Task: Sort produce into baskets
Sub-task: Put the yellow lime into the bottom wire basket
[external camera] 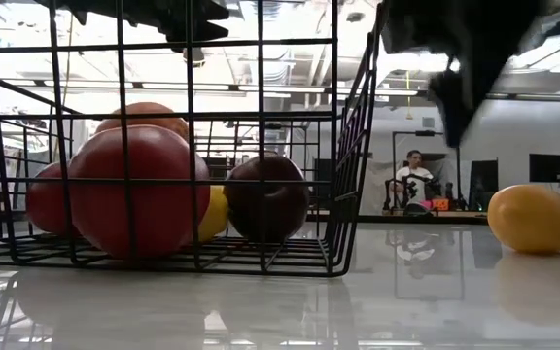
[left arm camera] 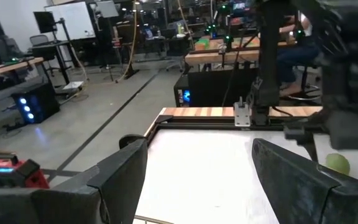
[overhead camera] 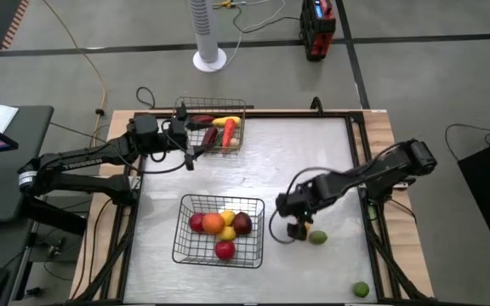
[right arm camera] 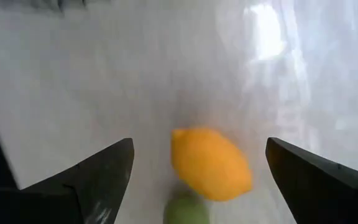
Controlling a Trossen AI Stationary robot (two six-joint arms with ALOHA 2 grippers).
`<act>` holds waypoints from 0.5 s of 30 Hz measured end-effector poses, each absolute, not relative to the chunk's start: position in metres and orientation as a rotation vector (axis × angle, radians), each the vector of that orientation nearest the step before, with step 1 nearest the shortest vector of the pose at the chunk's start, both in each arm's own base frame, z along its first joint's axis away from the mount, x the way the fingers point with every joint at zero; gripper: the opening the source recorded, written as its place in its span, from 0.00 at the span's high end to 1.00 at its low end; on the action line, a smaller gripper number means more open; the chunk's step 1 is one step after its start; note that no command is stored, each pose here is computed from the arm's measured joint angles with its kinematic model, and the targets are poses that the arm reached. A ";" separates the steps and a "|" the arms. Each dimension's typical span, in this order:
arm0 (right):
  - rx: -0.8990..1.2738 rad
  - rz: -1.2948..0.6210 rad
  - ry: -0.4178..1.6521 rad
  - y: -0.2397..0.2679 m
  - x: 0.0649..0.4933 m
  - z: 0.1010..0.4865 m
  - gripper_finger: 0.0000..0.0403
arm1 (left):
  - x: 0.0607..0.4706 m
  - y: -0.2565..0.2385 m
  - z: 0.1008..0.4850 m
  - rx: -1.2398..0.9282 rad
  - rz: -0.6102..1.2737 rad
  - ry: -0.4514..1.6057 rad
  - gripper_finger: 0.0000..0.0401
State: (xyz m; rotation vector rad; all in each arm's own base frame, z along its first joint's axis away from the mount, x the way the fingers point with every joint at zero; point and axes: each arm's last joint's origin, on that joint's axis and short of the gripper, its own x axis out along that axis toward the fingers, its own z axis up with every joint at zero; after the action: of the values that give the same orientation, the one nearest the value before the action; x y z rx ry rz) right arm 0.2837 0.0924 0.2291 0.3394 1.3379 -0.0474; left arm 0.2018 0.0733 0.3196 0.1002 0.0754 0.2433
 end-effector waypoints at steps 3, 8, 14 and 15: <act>0.264 -0.019 1.413 0.106 0.283 0.210 0.03 | 0.202 0.073 0.319 0.098 0.244 0.076 0.30; 0.083 -0.010 1.470 0.126 0.277 0.195 0.03 | 0.202 0.073 0.318 0.093 0.243 0.087 0.30; -0.142 -0.033 1.472 0.139 0.272 0.181 0.07 | 0.202 0.073 0.318 0.100 0.243 0.092 0.30; -0.154 -0.032 1.480 0.139 0.271 0.179 0.08 | 0.202 0.073 0.318 0.100 0.243 0.092 0.30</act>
State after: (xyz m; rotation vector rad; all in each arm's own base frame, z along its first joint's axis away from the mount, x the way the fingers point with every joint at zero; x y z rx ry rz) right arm 0.2712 0.1390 0.1788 -0.1540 1.4804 -0.0324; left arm 0.2017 0.0733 0.3180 0.1000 0.0918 0.2430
